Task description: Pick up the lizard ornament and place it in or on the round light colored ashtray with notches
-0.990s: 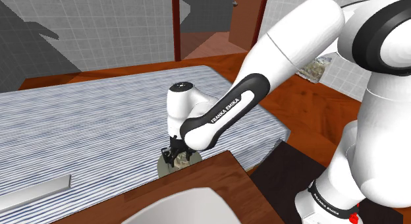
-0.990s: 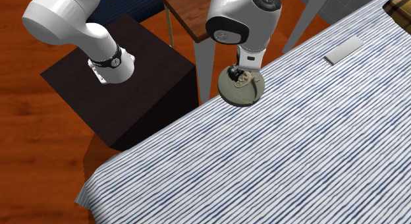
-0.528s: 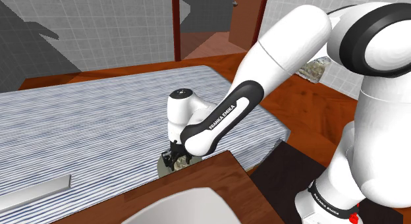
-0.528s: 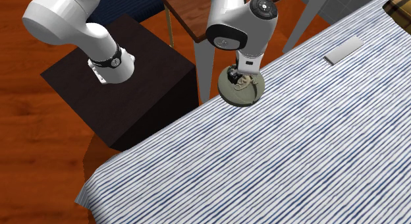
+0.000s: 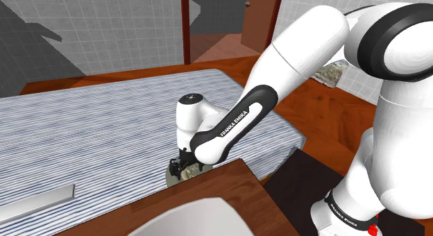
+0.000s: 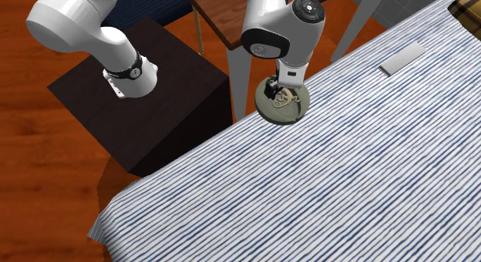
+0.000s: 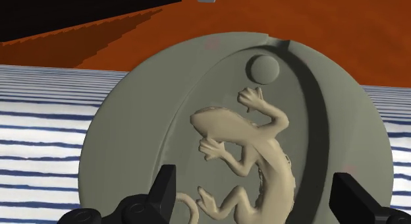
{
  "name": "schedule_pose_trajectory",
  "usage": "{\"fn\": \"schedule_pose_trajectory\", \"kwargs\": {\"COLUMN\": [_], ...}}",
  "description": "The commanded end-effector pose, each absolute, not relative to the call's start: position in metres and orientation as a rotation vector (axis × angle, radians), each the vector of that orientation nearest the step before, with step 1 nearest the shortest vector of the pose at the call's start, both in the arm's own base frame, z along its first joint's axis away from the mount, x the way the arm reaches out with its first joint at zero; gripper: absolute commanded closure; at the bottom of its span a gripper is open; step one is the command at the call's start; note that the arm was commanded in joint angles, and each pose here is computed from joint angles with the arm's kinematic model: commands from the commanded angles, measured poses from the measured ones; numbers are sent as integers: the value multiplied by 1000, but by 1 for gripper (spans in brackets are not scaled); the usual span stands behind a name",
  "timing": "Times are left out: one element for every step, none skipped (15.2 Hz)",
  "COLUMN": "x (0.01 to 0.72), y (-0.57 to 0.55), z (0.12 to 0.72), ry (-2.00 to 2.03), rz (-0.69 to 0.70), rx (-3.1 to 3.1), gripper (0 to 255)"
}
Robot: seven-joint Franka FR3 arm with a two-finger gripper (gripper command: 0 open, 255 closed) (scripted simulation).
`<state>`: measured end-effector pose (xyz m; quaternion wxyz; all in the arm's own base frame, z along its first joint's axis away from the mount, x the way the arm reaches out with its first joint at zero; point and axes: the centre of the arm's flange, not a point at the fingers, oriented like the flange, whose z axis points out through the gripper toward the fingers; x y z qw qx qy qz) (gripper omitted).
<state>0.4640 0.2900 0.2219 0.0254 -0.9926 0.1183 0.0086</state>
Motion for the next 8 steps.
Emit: {"fn": "schedule_pose_trajectory", "kwargs": {"x": [464, 464, 464, 464, 464, 465, 465, 464], "y": [290, 290, 289, 289, 288, 287, 287, 287], "z": [222, 222, 235, 248, 261, 272, 272, 272], "ry": [366, 366, 366, 366, 366, 366, 366, 366], "rz": [27, 27, 27, 27, 27, 27, 27, 27], "rx": [-3069, -3069, -3069, -3069, -3069, -3069, -3069, -3069], "gripper": [0, 0, 0, 0, 0, 0, 0, 0]}}
